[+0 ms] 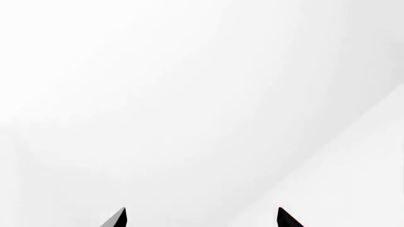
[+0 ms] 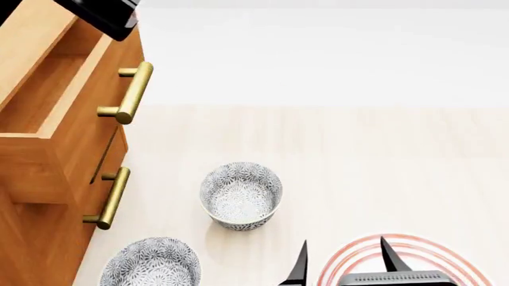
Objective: Open the top drawer of the cabinet.
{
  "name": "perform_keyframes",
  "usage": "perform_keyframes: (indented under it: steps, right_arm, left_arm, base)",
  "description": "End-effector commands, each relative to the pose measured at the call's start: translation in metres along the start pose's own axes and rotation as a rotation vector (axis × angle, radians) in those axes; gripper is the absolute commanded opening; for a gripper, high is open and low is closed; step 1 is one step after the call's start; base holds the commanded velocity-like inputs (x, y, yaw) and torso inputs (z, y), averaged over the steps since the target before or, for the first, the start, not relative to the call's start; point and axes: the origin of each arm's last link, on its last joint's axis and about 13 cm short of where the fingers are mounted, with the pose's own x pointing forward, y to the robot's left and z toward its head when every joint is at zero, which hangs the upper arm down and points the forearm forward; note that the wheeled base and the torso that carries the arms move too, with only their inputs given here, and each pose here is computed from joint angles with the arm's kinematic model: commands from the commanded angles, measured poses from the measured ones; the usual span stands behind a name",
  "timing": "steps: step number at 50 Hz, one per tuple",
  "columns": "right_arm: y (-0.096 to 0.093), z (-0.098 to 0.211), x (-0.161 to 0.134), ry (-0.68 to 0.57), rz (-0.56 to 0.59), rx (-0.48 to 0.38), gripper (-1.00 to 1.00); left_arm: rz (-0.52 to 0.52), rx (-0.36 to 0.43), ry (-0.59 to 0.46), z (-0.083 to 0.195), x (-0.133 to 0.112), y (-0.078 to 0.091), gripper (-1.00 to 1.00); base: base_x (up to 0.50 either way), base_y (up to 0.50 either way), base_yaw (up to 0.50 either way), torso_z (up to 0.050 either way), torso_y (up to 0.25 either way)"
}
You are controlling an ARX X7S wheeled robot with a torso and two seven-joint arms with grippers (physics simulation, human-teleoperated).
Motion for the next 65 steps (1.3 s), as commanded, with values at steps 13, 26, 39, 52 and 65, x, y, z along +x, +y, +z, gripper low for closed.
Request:
perform_keyframes:
  steps: [13,26,39,52,65]
  right_arm:
    - [0.001,-0.004,0.003,0.013,0.004,-0.005,1.0]
    - [0.001,-0.007,0.004,0.023,0.001,-0.002,1.0]
    - [0.0,-0.007,0.003,0.02,0.0,0.001,1.0]
    - [0.002,-0.006,0.005,0.019,0.01,0.005,1.0]
    - [0.001,-0.012,0.007,0.031,0.006,0.006,1.0]
  left_arm:
    - [-0.095,-0.2,0.194,-0.045,0.042,0.0,1.0]
    - [-0.239,-0.332,0.221,-0.047,0.047,-0.009,1.0]
    - [-0.301,-0.344,0.441,-0.05,0.068,-0.008,1.0]
    - [-0.269,-0.44,0.543,-0.065,0.091,-0.011,1.0]
    - [-0.273,-0.511,0.596,-0.083,0.1,-0.015,1.0]
  base:
    - [0.0,0.0,0.0,0.0,0.0]
    - [0.0,0.0,0.0,0.0,0.0]
    - [0.0,0.0,0.0,0.0,0.0]
    - [0.0,0.0,0.0,0.0,0.0]
    - [0.0,0.0,0.0,0.0,0.0]
